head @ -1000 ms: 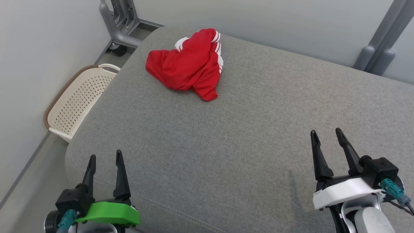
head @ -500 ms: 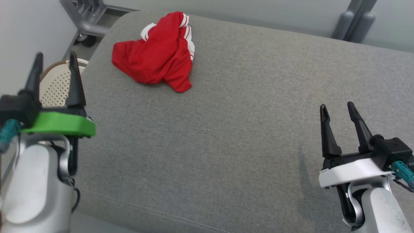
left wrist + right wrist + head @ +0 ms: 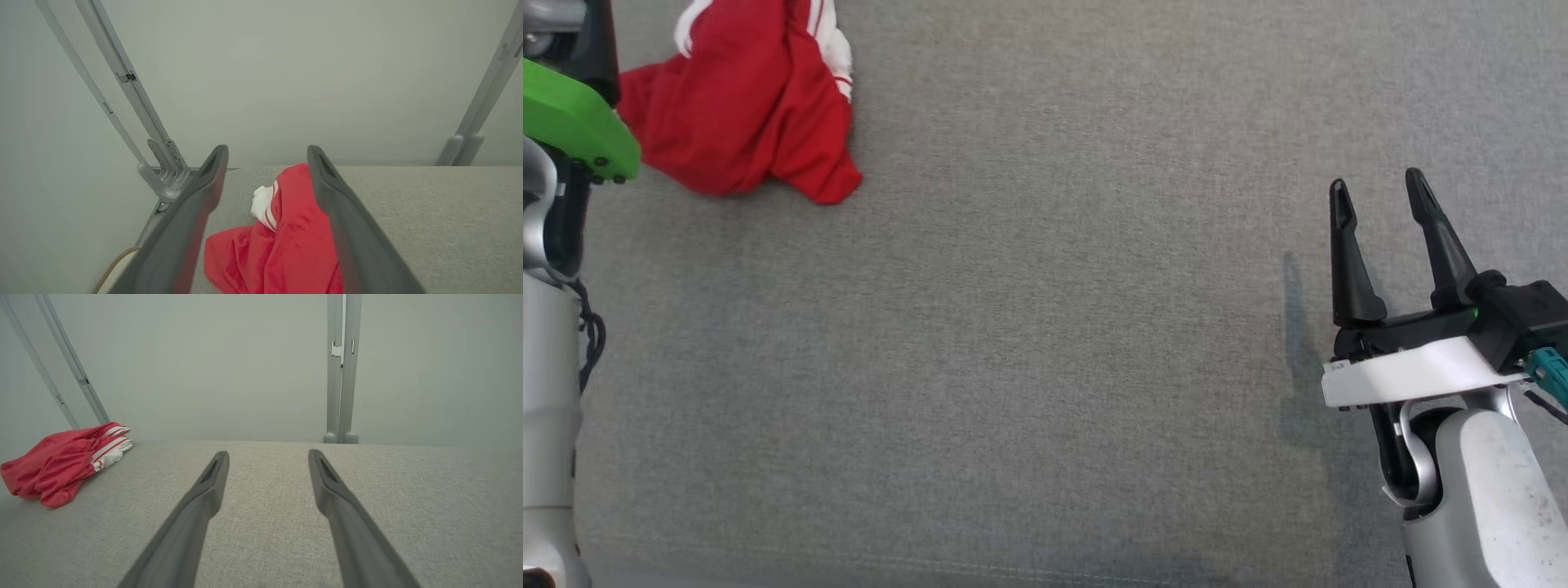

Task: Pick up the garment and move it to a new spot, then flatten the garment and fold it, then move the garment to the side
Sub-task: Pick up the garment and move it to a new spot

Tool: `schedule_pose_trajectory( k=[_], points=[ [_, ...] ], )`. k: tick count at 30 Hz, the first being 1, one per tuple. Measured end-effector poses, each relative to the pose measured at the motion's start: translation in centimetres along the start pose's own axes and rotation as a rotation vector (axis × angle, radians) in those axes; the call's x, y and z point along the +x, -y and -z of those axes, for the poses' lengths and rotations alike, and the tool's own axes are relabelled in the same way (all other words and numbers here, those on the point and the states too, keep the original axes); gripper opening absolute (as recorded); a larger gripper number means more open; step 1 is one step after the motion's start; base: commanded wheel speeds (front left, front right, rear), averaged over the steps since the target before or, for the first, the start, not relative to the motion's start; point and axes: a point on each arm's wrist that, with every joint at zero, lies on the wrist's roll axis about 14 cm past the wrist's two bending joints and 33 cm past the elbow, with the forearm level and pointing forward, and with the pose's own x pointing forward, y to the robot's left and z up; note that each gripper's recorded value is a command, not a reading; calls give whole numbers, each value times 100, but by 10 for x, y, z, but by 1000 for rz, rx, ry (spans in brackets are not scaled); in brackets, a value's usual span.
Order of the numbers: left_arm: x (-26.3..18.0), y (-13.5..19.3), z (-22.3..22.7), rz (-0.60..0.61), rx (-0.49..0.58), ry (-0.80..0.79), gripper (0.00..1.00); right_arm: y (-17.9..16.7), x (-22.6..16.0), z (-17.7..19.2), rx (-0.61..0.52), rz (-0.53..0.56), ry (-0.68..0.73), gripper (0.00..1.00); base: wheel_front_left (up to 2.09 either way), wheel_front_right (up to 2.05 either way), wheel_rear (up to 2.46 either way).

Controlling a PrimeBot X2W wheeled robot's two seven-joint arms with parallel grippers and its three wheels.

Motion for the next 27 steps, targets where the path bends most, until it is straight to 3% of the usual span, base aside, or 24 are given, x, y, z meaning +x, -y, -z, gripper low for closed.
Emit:
schedule_pose_trajectory(
  k=[7, 14, 23, 24, 25, 27],
  points=[
    [47, 32, 72, 68, 25, -185, 100, 40, -3, 23, -16, 91, -35, 100, 0, 0, 0],
    [61, 68, 150, 134, 5, -376, 100, 65, -13, 51, -20, 152, -96, 100, 0, 0, 0],
    [57, 52, 185, 99, 50, -498, 100, 73, -21, 59, -24, 173, -118, 100, 0, 0, 0],
    [55, 49, 188, 91, 53, -511, 94, 72, -20, 58, -23, 170, -115, 100, 0, 0, 0],
    [53, 47, 189, 86, 54, -521, 54, 71, -20, 57, -23, 167, -112, 100, 0, 0, 0],
    [52, 45, 190, 78, 57, -527, 11, 69, -19, 56, -22, 163, -107, 100, 0, 0, 0]
  ],
)
